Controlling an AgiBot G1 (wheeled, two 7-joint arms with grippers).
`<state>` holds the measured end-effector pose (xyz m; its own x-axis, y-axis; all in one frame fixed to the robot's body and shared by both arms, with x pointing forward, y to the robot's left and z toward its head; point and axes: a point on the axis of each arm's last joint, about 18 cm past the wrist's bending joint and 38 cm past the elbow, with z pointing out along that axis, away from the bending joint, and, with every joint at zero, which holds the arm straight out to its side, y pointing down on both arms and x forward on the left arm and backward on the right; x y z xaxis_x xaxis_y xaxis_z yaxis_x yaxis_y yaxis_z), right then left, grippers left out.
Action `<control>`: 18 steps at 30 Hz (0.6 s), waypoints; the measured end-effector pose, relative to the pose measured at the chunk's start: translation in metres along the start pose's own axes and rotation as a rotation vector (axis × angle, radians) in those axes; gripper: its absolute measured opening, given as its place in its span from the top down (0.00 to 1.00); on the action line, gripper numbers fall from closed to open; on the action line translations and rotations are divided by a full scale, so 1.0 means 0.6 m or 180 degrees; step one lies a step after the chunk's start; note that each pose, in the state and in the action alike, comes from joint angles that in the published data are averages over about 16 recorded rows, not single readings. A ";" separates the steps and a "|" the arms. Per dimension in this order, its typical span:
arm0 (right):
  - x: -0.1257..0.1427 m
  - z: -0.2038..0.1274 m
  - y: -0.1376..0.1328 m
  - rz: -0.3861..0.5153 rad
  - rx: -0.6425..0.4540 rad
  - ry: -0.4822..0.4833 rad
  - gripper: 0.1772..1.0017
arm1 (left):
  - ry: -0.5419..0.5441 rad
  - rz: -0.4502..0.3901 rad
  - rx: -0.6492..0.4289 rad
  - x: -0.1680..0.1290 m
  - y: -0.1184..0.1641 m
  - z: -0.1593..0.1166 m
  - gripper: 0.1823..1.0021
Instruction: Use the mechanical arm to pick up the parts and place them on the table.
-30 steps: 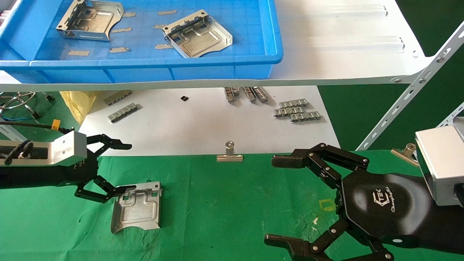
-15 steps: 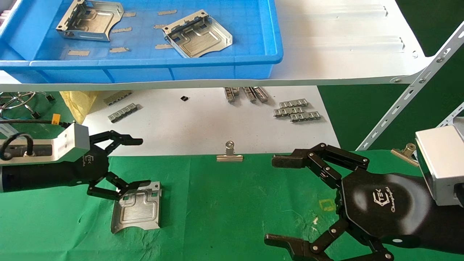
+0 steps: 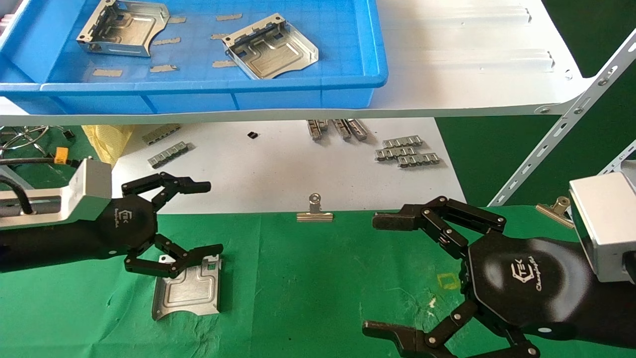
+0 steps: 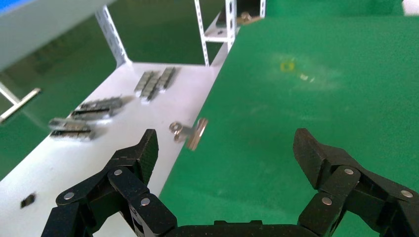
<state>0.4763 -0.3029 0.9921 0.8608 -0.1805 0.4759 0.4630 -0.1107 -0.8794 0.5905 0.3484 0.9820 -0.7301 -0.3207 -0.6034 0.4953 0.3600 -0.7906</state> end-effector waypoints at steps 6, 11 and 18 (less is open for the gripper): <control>0.000 0.000 0.000 0.0000 0.0000 0.0000 0.00 | 0.0064 -0.0085 0.0182 0.023 -0.024 -0.001 0.00; 0.000 0.000 0.000 0.0000 0.0000 0.0000 0.00 | 0.0137 -0.0155 0.0322 0.045 -0.045 -0.004 0.00; 0.000 0.000 0.000 0.0000 0.0000 0.0000 0.00 | 0.0269 -0.0253 0.0495 0.080 -0.077 -0.009 0.00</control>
<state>0.4763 -0.3029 0.9921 0.8608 -0.1805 0.4759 0.4630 -0.1107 -0.8794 0.5300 0.3210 0.9902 -0.8035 -0.2657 -0.5328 0.4966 0.1946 -0.8459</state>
